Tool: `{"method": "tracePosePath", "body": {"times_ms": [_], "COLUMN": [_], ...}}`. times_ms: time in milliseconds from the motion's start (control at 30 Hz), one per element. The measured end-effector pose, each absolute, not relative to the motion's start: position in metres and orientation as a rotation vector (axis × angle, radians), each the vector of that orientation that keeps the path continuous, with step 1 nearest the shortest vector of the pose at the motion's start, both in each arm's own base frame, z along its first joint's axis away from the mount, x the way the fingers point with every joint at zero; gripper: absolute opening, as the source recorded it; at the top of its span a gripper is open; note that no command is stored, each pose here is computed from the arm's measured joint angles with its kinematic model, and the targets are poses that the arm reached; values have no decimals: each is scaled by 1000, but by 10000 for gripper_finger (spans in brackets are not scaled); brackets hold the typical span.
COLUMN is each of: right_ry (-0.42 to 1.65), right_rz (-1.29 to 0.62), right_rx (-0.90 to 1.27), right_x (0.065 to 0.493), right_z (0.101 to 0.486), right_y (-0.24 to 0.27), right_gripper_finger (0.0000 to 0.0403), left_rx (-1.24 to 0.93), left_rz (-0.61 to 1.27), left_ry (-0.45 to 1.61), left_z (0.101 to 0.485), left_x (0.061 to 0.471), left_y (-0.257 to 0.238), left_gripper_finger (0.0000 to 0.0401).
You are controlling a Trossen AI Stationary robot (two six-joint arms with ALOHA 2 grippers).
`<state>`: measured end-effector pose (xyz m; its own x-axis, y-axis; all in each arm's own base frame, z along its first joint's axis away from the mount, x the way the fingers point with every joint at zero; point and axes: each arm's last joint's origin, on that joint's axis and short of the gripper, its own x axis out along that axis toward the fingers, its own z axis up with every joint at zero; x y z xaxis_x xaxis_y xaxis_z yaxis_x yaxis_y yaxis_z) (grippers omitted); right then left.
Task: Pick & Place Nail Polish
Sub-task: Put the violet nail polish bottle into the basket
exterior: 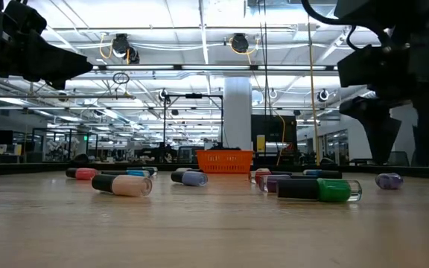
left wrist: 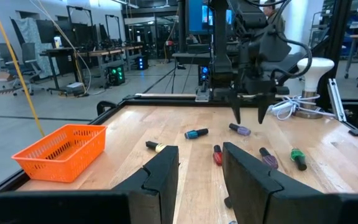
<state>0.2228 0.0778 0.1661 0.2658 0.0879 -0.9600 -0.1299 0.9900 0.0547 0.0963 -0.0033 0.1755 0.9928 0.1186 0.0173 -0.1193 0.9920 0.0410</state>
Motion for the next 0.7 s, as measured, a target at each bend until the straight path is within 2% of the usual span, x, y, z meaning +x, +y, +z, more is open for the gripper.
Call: {"method": "tracePosePath", "body": {"times_ms": [233, 567, 700], "right_ry": [1312, 1297, 1305], "right_rz": [121, 90, 61], "right_rx": [-151, -69, -27], "right_x": [218, 206, 205], "right_z": [156, 131, 130], "right_y": [72, 63, 63], "right_gripper_finger": [233, 226, 209], "left_rx": [42, 42, 42], "left_rz": [119, 119, 120], "left_ry": [-15, -15, -15], "left_z": [176, 176, 176], "left_x": [96, 96, 96], "left_y": [-3, -3, -3], "left_gripper_finger": [124, 124, 124]}}
